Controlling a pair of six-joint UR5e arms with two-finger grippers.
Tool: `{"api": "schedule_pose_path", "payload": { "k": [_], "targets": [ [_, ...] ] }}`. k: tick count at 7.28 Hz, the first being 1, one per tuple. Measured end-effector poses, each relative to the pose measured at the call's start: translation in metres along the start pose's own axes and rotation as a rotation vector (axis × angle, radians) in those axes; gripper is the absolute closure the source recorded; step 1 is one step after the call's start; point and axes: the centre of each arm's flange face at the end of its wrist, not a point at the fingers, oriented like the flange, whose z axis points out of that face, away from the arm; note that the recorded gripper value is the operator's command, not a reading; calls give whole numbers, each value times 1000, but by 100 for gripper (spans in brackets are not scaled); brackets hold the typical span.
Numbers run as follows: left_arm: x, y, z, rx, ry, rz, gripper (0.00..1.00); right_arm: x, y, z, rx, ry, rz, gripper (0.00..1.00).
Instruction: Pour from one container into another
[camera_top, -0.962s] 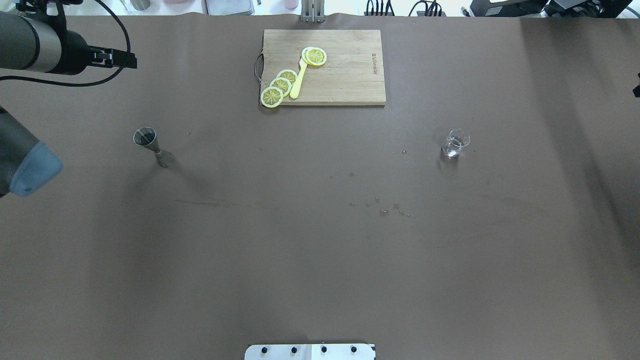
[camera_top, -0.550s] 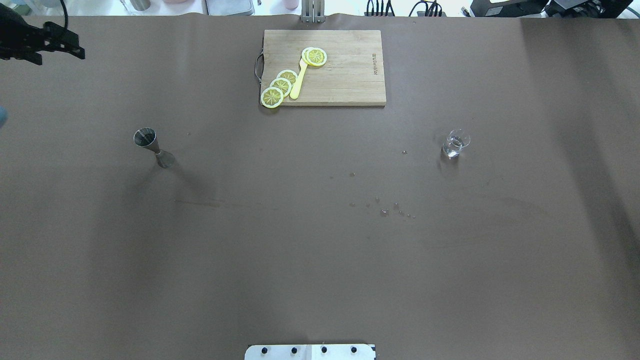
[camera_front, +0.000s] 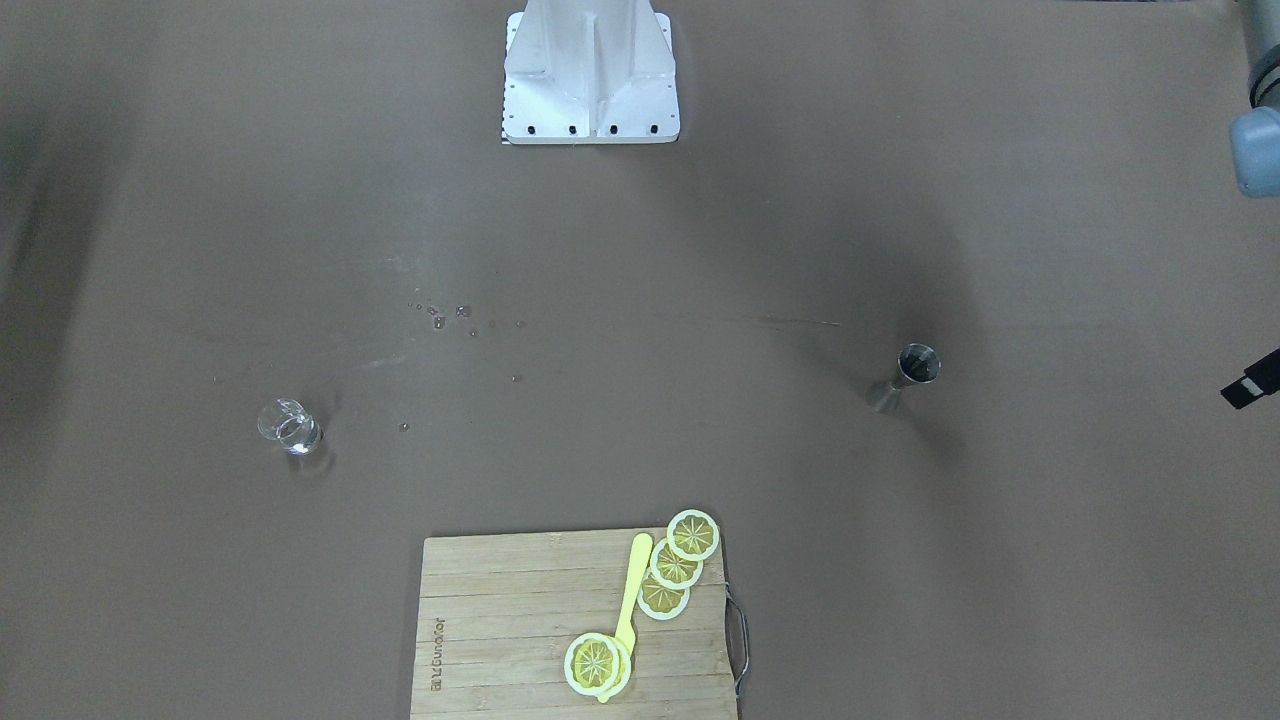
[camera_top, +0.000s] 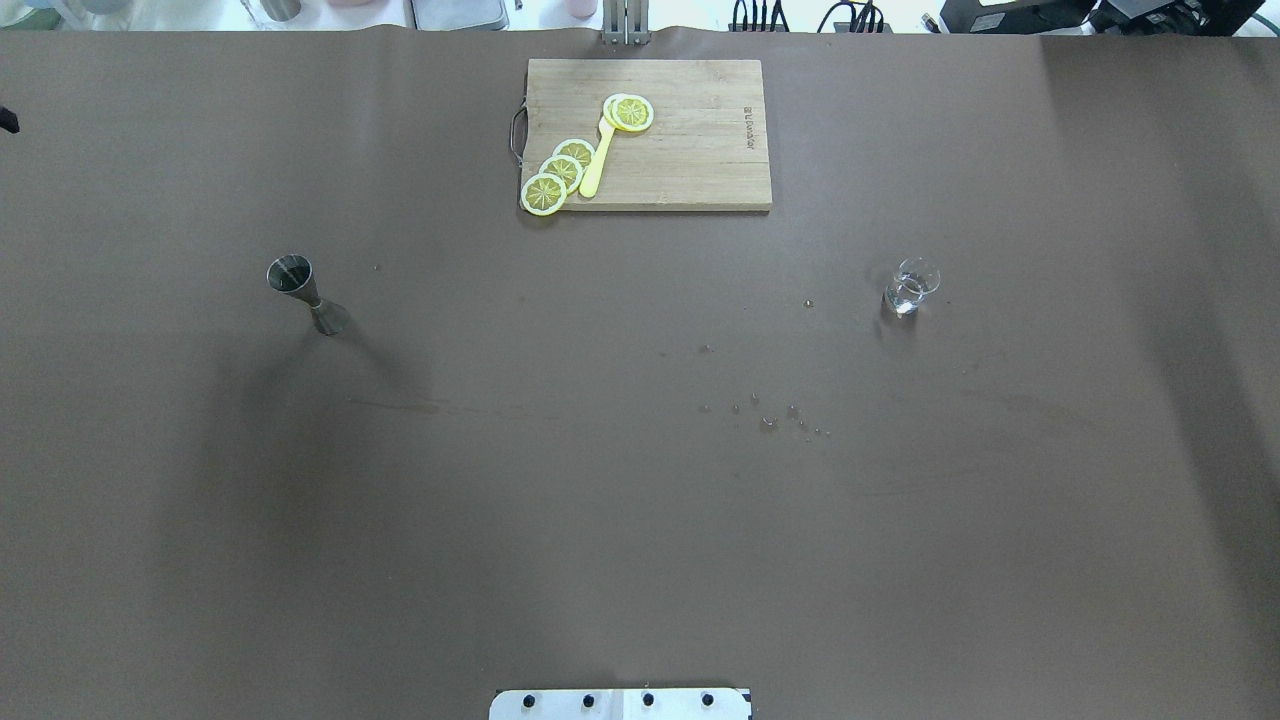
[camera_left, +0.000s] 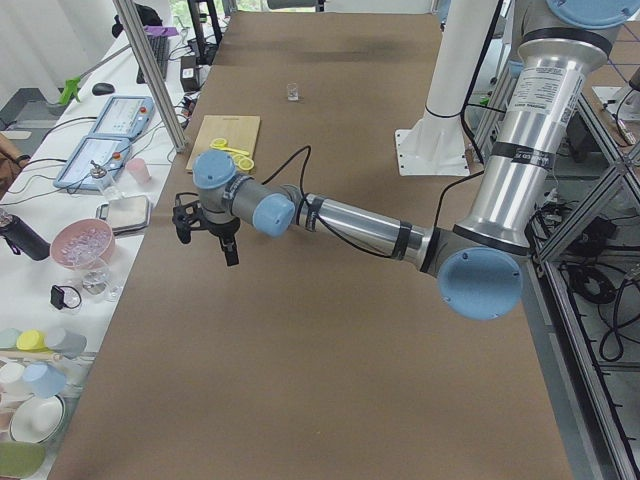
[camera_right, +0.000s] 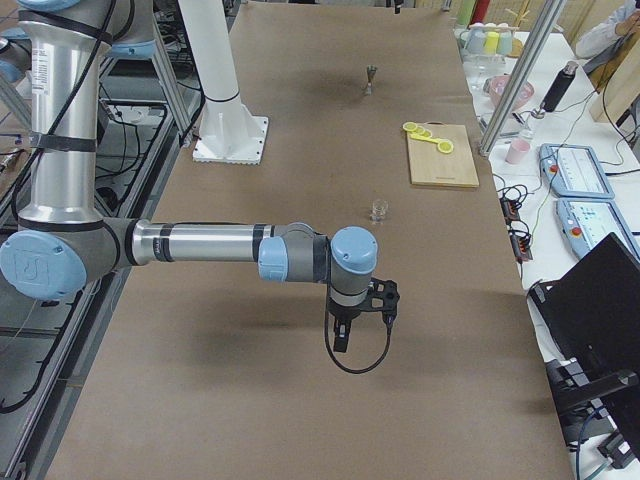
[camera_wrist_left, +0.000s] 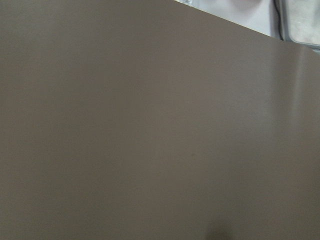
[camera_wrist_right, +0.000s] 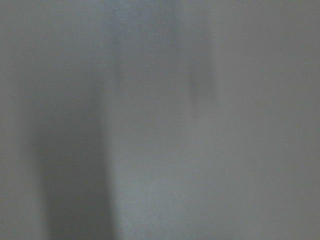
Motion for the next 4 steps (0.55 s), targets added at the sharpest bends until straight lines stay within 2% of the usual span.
{"api": "schedule_pose_path", "payload": {
  "k": [2,4],
  "targets": [
    [-93,-7,12,-35,-44,130,1,5,0,5,-5,10,5,0],
    [-158,6,12,-46,-59,163,1,5,0,4,-4,5,6,0]
  ]
}}
